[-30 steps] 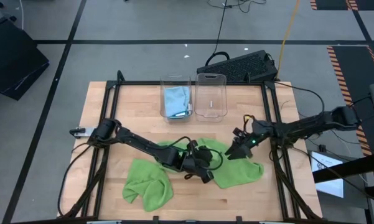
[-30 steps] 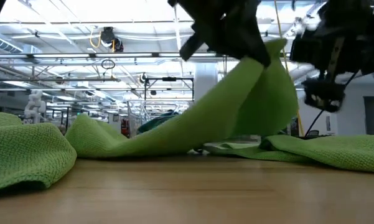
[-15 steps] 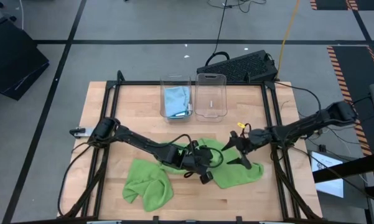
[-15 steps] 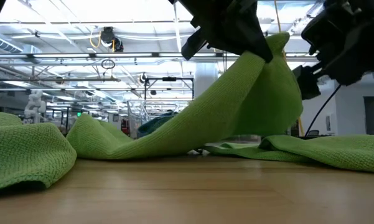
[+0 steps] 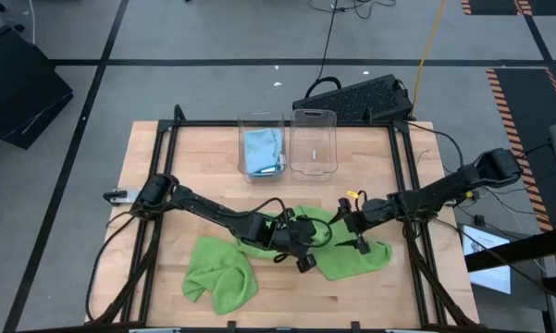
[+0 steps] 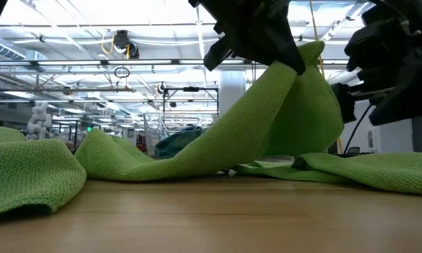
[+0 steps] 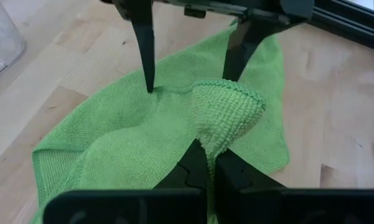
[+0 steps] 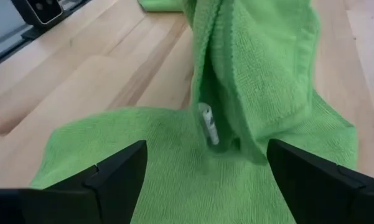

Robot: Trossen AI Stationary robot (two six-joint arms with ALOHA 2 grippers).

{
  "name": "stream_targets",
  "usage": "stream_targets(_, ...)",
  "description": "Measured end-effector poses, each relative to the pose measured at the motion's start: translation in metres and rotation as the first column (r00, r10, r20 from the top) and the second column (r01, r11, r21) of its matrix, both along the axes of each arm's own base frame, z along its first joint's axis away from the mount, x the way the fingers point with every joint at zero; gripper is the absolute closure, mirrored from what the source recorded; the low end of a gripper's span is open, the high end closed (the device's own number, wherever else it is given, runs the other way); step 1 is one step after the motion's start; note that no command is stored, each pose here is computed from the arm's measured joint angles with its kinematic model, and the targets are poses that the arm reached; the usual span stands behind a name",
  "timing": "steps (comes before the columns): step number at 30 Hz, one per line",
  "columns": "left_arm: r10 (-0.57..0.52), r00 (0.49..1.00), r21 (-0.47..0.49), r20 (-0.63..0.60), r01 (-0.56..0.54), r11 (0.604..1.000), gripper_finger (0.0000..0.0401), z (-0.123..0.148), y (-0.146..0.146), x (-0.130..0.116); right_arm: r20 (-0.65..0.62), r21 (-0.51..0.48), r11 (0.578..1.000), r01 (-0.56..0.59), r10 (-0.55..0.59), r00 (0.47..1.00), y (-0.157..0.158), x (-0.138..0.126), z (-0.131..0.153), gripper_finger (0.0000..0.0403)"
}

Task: Fold microfiber towels
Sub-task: Fold the top left green microfiber towel

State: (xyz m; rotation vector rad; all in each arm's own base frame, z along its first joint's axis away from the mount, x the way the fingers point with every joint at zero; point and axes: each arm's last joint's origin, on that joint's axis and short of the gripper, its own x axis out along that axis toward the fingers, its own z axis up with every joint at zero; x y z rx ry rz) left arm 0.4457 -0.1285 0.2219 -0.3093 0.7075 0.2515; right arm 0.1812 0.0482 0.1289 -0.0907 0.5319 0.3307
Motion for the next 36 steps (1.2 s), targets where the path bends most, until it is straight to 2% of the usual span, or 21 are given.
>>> stream_targets(4, 0.0, 1.0, 0.0, 0.0, 0.0, 1.0, 0.0398, 0.0, 0.0, 0.0, 0.048, -0.02, 0.999, 0.04, -0.039, 0.998, 0.003, 0.008, -0.003, 0.0087)
stream_targets(10, 0.0, 1.0, 0.0, -0.001, 0.0, 1.0, 0.0398, 0.0, 0.0, 0.0, 0.03, -0.141, 0.989, 0.039, -0.035, 0.999, 0.01, 0.025, -0.004, 0.0094)
stream_targets(13, 0.002, 1.0, -0.001, -0.003, -0.002, 1.0, 0.0396, 0.0, 0.0, 0.0, 0.02, -0.176, 0.983, 0.046, -0.043, 0.999, 0.013, 0.032, -0.004, 0.0122)
stream_targets(16, 0.012, 1.0, -0.011, -0.009, -0.012, 1.0, 0.0398, -0.001, 0.0, -0.001, -0.013, -0.188, 0.98, 0.063, -0.067, 0.998, 0.013, 0.034, -0.006, 0.0167)
stream_targets(23, 0.011, 0.999, -0.004, -0.032, -0.011, 1.0, 0.0398, -0.003, 0.0, -0.003, -0.089, -0.144, 0.985, 0.092, -0.106, 0.99, 0.011, 0.028, -0.006, 0.0293)
stream_targets(28, -0.003, 1.0, 0.008, -0.02, 0.003, 1.0, 0.0395, 0.005, 0.0, -0.005, -0.058, -0.041, 0.991, 0.125, -0.127, 0.99, 0.011, 0.023, 0.011, 0.0385)
stream_targets(36, -0.037, 0.997, 0.078, 0.068, 0.032, 0.996, 0.0393, 0.053, 0.011, -0.02, -0.098, 0.103, 0.969, 0.224, -0.214, 0.972, 0.007, 0.012, 0.052, 0.0398)
